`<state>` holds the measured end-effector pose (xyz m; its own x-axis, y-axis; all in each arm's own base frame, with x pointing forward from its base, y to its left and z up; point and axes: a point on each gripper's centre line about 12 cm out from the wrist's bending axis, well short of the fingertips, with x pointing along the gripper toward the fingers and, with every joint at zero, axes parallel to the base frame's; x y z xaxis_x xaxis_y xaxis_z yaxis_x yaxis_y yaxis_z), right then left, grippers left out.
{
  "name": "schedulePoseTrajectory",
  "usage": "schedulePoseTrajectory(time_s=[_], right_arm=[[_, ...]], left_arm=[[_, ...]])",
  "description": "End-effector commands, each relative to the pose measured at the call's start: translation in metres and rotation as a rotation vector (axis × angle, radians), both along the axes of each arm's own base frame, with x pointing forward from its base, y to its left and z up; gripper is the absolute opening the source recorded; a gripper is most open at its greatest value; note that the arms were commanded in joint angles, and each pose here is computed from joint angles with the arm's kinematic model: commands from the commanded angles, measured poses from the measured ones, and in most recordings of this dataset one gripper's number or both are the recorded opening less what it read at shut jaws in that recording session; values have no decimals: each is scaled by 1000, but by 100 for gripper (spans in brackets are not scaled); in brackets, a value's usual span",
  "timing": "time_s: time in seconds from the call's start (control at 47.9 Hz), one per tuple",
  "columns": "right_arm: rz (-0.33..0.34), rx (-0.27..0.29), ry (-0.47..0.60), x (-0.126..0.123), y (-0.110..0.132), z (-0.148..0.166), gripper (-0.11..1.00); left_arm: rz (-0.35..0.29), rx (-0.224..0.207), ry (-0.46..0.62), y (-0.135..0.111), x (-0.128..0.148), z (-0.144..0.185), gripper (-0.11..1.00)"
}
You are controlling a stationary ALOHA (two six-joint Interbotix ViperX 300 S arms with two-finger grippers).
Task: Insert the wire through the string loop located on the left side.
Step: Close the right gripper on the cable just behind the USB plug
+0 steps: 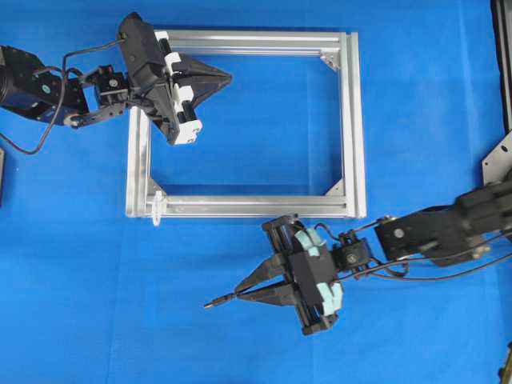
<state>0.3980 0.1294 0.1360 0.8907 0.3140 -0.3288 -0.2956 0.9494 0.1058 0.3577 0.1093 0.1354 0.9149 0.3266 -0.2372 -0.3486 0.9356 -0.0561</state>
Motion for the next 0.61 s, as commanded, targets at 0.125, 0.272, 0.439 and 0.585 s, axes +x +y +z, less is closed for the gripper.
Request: schedulePoseTrajectory(time_s=[0.125,0.272,0.439,0.585], right_arm=[[-8,10,-31,1,-2,29,3],[-10,9,-21,0,-2,27,3],[-10,9,-21,0,-2,27,2],[-10,9,-23,0,-2,28,2]], left_arm=[[-4,15,-45,0,3,16,0],[-3,14,-45,0,3,16,0],[-4,14,-44,0,3,15,0],[-3,14,-45,0,4,15,0]])
